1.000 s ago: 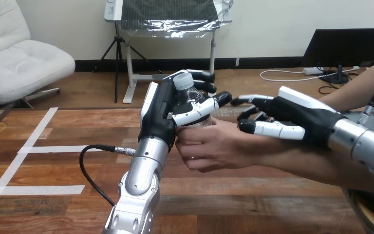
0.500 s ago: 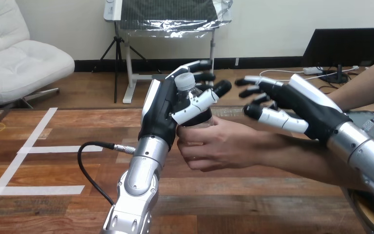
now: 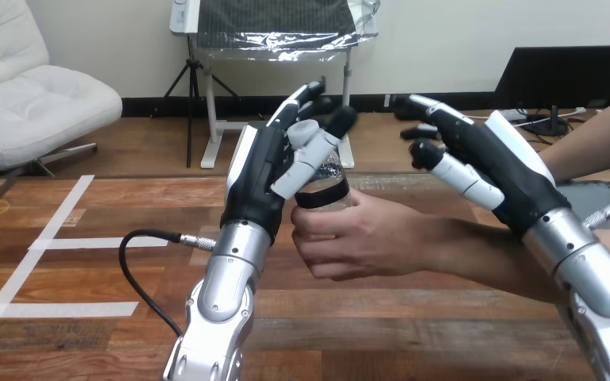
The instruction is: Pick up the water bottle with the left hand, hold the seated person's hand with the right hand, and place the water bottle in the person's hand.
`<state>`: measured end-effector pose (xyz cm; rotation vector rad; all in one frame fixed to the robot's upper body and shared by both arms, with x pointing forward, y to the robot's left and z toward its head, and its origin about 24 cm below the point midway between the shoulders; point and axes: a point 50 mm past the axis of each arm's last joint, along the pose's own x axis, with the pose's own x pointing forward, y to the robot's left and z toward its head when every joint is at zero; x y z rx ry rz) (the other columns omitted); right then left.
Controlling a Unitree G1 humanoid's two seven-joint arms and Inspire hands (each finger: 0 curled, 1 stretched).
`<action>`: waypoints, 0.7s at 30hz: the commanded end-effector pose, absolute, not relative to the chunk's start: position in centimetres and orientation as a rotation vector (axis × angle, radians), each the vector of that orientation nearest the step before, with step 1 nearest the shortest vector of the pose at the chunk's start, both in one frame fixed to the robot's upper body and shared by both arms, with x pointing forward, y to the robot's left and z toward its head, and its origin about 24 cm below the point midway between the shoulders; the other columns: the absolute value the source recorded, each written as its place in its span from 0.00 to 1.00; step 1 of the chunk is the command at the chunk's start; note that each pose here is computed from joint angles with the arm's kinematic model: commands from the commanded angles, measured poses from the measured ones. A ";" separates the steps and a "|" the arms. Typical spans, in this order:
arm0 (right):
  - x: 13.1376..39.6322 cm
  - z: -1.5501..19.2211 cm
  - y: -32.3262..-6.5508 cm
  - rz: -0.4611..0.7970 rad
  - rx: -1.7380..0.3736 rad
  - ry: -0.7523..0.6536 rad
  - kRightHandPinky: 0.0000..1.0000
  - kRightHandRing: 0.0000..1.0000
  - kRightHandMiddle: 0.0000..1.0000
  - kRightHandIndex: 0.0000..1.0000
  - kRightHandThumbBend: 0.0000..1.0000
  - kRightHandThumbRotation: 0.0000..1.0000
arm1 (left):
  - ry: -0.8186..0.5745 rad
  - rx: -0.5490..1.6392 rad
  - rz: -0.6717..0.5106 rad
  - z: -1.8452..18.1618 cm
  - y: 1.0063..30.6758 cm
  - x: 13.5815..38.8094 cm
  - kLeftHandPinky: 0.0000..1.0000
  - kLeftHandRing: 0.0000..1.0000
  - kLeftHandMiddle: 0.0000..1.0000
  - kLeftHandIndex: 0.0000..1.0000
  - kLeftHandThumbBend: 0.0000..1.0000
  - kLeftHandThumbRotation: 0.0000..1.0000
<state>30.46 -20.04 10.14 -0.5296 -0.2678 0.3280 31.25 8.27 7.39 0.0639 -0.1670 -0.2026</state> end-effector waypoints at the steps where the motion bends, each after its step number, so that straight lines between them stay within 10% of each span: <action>1: 30.4 11.6 -19.6 0.275 -0.444 -0.379 0.82 0.92 0.93 0.92 0.96 1.00 | -0.256 0.045 -0.183 9.0 8.5 31.2 0.92 0.89 0.88 0.90 0.89 1.00; 21: 28.4 11.2 -17.7 0.282 -0.237 -0.533 0.90 0.93 0.93 0.93 0.87 1.00 | -0.364 0.012 -0.173 10.1 10.3 29.4 0.88 0.87 0.87 0.88 0.82 1.00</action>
